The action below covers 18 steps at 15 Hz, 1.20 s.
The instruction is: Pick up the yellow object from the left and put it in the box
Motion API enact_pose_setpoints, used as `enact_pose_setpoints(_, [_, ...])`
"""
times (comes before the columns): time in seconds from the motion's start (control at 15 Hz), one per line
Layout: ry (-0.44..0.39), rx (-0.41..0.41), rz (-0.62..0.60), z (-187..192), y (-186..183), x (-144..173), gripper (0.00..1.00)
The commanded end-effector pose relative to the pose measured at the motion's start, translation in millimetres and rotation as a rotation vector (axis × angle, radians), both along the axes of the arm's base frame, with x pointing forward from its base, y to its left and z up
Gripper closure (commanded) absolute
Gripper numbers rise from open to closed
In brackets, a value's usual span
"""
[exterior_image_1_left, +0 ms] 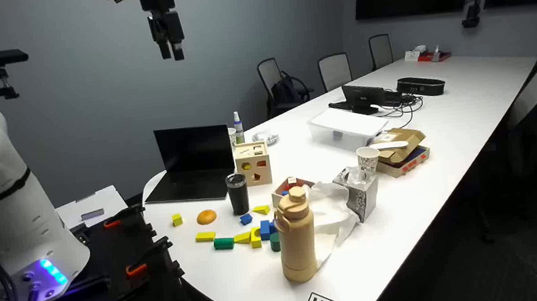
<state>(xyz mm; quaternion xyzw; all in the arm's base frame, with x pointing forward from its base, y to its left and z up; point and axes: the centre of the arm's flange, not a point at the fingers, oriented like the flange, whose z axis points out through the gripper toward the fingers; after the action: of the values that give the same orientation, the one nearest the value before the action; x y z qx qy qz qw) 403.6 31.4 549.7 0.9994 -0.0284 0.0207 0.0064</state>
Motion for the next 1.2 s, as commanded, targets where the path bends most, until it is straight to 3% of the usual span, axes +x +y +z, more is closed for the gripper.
enact_pose_setpoints(0.0, [0.000, 0.000, 0.000, 0.0, 0.0, 0.0, 0.00])
enact_pose_setpoints(0.67, [0.002, 0.005, 0.016, -4.0, 5.0, -1.1, 0.00])
enact_pose_setpoints(1.13, [0.095, 0.033, 0.068, -84.4, 74.3, -44.0, 0.00])
